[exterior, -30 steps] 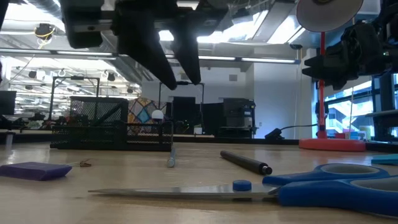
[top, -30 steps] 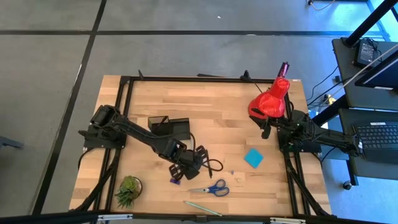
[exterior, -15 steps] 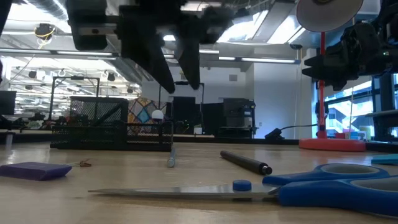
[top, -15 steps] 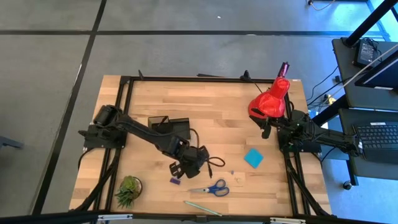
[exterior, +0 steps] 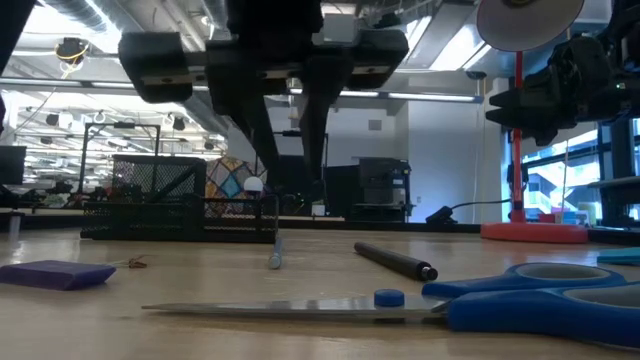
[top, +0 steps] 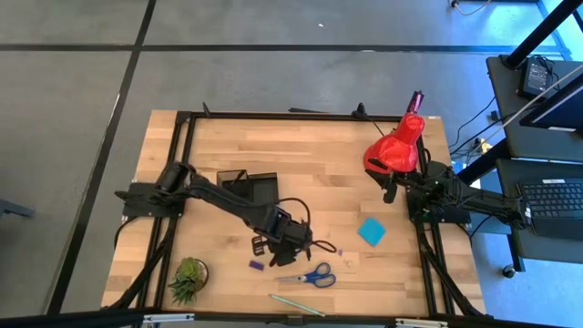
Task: Pick and place office supplies into organizer
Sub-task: Put the top blue pencil into the black desk organizer
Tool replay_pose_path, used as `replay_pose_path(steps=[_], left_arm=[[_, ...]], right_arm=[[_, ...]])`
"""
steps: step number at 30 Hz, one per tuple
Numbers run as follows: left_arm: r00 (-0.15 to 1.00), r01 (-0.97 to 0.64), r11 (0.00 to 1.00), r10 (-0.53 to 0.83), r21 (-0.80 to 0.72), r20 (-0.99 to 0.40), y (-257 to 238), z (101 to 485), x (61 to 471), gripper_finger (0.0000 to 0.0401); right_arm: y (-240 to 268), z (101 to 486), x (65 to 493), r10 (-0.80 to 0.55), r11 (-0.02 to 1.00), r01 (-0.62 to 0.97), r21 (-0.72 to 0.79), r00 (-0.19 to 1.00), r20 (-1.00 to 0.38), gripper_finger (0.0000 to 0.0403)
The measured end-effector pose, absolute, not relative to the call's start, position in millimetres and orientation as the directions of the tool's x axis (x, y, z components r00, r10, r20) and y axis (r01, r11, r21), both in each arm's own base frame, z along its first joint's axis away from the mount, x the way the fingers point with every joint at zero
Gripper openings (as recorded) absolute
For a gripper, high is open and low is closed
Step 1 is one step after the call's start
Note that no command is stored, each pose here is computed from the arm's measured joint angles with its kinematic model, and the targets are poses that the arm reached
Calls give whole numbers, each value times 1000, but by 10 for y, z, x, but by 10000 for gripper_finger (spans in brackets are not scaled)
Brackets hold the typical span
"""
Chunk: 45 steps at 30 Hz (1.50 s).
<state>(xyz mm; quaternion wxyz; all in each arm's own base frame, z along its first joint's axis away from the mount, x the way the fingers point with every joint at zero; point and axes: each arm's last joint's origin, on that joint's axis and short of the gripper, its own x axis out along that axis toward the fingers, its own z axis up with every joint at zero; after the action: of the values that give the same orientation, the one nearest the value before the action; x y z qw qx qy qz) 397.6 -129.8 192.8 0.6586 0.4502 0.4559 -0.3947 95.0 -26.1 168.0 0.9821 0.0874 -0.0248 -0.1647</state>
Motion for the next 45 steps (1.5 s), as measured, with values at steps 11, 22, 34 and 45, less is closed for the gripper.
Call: replay_pose_path(steps=[11, 22, 34, 45], left_arm=[[218, 951, 243, -88, 192, -972, -1412, 1754, 3950, 115], [164, 974, 157, 1, 162, -986, -1387, 1544, 3962, 114], [139, 977, 164, -24, 133, -990, -1305, 1503, 3989, 113], [134, 983, 139, -74, 123, -988, -1289, 1505, 4006, 113]], right_arm=[[-262, 1680, 950, -328, 930, 319, 180, 944, 20, 195], [-262, 1680, 950, -328, 930, 320, 180, 944, 20, 195], [-262, 1680, 950, -328, 930, 320, 180, 944, 20, 195], [-262, 1680, 950, -328, 930, 320, 180, 944, 20, 195]])
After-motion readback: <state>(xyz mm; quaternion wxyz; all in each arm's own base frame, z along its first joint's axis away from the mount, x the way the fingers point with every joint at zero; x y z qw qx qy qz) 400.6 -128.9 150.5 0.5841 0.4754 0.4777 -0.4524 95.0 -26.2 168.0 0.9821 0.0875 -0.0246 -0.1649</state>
